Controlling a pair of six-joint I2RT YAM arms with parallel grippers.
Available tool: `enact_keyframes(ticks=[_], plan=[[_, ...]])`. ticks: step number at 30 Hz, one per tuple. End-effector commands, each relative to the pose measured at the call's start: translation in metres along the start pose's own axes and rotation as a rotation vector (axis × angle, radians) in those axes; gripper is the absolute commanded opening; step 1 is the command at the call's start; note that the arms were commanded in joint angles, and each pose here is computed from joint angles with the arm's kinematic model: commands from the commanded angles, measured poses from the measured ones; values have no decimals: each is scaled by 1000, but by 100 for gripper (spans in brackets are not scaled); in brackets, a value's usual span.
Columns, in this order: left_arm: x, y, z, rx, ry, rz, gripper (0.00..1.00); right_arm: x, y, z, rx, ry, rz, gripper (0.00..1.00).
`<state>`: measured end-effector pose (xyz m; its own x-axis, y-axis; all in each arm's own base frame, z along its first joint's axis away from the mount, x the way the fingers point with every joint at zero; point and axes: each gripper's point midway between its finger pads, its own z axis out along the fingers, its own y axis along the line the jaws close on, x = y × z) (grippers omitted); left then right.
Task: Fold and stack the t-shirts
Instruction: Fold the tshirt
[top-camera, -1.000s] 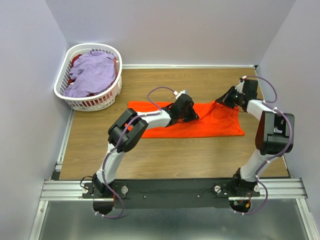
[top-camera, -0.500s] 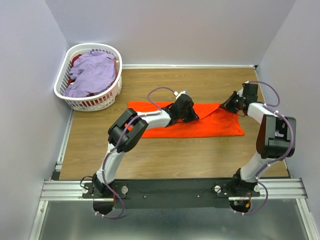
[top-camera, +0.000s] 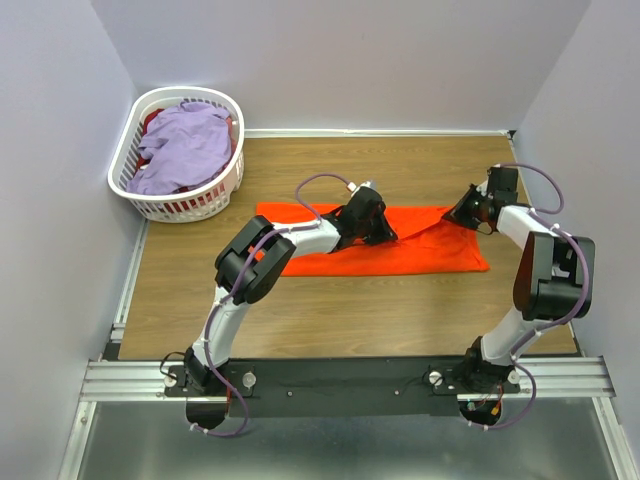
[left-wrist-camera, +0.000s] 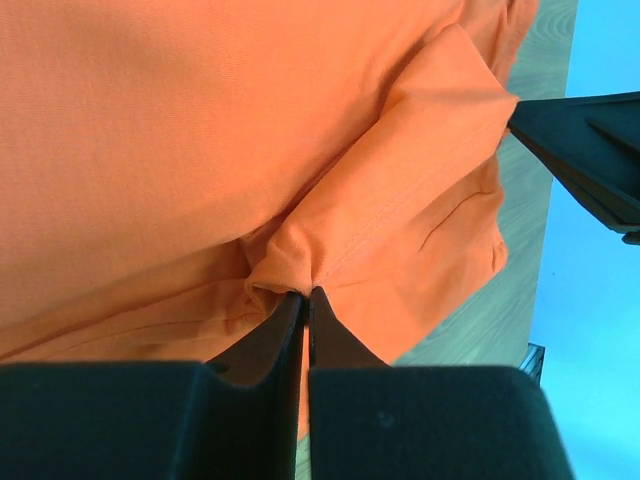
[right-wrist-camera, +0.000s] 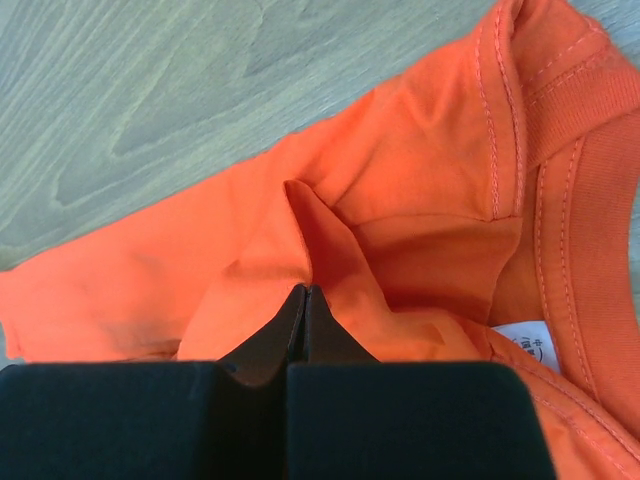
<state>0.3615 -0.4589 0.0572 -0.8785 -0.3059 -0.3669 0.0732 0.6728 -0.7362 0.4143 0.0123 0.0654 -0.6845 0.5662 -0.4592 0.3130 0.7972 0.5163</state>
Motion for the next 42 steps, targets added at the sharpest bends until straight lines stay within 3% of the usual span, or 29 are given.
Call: enact_keyframes(ticks=[1, 8, 15, 17, 18, 25, 29, 37, 42], plan=[[-5, -20, -15, 45, 11, 25, 10, 0, -8, -7, 49, 3, -3, 1], [7, -5, -7, 19, 47, 24, 22, 18, -30, 3, 119, 48, 20, 2], [3, -3, -12, 4, 23, 25, 38, 12, -25, 0, 108, 34, 8, 23], [-4, -11, -19, 16, 0, 40, 48, 2, -16, -8, 89, 1, -3, 29], [-5, -12, -21, 16, -6, 45, 49, -1, -13, -11, 80, -10, -4, 33], [-30, -20, -64, 1, -109, 113, 51, -14, 24, -29, -69, -43, -16, 34], [-52, 14, -85, -109, -190, 165, 51, -3, 23, -25, -86, -19, 33, 33], [-109, 131, -120, -457, -232, 297, 51, 25, -17, -21, 61, -25, 103, 33], [-131, 158, -126, -579, -244, 372, 52, 35, -32, -32, 124, -70, 131, 41]])
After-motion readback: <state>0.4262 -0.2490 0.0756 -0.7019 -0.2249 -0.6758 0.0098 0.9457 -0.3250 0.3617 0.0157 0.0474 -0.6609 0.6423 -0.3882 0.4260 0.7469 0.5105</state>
